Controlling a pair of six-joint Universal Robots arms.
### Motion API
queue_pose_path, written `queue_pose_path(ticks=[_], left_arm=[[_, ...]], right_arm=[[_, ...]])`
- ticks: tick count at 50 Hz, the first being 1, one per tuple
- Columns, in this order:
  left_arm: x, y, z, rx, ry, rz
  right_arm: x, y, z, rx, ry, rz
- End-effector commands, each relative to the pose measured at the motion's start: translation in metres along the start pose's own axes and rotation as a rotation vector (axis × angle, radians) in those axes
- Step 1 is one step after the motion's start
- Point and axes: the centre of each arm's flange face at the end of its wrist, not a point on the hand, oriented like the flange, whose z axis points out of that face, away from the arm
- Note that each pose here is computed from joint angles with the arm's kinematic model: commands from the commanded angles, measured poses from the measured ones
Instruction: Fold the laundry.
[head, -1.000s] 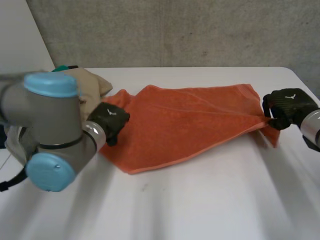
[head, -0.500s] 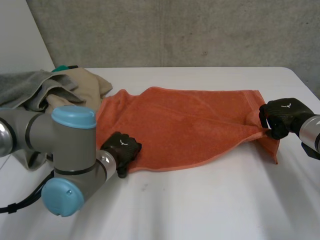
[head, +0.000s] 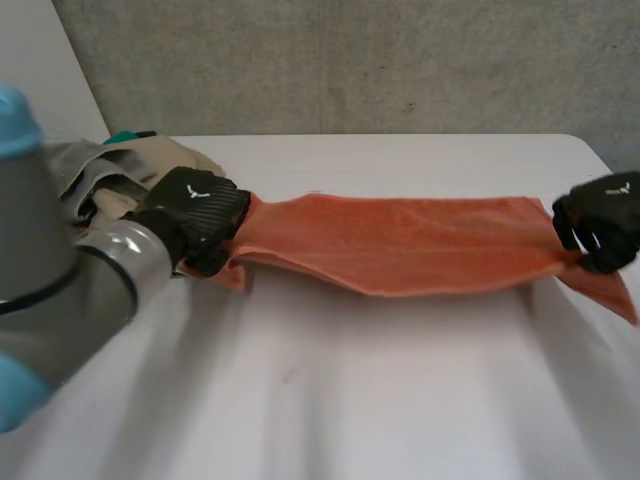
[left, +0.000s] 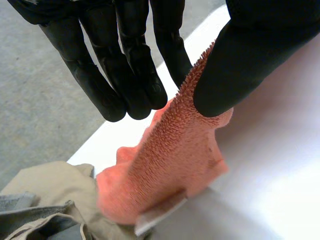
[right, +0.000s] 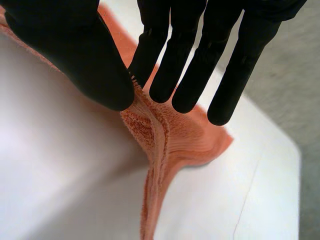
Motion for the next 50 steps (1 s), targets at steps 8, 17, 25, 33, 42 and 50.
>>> queue_pose_path(ticks=[8,17,25,33,42,50], left_arm=[[0.022,0.065,0.048,-0.348,0.157,0.128],[-0.015,-0.039,0.1,0.087,-0.066,0.169],[-0.098,-0.186,0.059,0.768,-0.501,0.14],[-0.102,-0.173,0.062,0.7,-0.483,0.134],[-0.086,-0.091,0.097,0.439,-0.368,0.109],[-0.029,0.028,0.136,0.137,-0.156,0.093]], right_arm=[[-0.024,0.042,0.032,-0.305,-0.254,-0.187],[0.036,-0.024,0.085,-0.005,0.172,-0.237],[0.127,-0.139,0.034,0.683,0.676,-0.03],[0.123,-0.141,0.025,0.769,0.681,-0.041],[0.065,-0.088,0.074,0.604,0.417,-0.032],[0.019,-0.008,0.13,0.373,0.214,0.003]])
